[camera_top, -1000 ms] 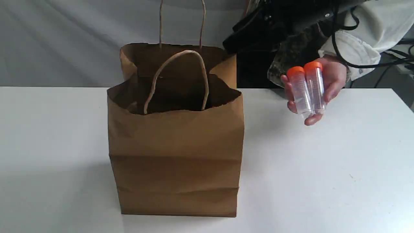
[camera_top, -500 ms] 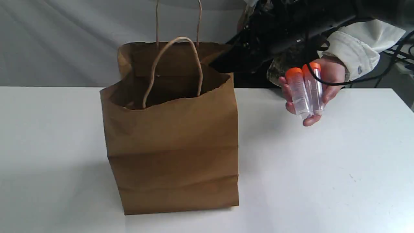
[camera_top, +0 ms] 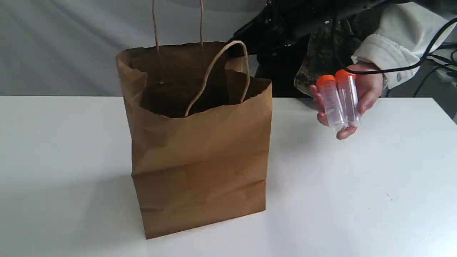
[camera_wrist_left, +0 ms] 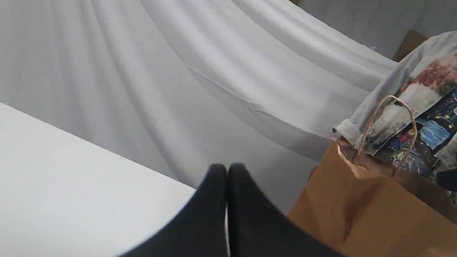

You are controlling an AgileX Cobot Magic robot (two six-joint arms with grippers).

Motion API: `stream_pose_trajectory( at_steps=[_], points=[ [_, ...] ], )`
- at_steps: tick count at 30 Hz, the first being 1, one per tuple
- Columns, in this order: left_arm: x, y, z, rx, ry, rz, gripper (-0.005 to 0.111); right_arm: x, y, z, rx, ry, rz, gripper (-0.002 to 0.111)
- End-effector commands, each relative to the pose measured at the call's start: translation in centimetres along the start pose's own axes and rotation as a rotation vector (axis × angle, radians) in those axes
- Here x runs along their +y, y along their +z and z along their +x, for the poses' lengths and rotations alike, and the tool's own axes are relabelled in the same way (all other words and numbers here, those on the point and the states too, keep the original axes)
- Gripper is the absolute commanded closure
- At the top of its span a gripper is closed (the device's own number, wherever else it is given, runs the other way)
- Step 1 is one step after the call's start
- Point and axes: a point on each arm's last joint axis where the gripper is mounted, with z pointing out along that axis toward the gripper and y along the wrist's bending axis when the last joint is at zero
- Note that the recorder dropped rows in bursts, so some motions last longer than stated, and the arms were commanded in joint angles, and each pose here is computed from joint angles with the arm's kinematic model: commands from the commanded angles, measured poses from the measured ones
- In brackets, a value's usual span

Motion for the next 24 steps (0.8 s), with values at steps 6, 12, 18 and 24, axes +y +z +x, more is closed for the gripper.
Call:
stream_pose_trajectory(
  at_steps=[6, 12, 18, 24],
  points=[
    [-0.1, 0.0, -0.1, -0.009, -0.008, 0.002, 0.107, -1.1, 0.4, 0.1, -0.002, -0.134, 0.097, 0.046],
    [-0.1, 0.0, -0.1, -0.009, -0.008, 0.002, 0.107, -1.0, 2.0, 0.4, -0.015, -0.142, 0.076, 0.047],
    [-0.1, 0.0, -0.1, -0.009, -0.008, 0.002, 0.107, -1.1, 3.6, 1.7, 0.037, -0.095, 0.040, 0.056],
    [-0.1, 0.0, -0.1, -0.009, -0.008, 0.002, 0.107, -0.6, 2.9, 1.8, 0.133, -0.037, 0.043, 0.088]
  ],
)
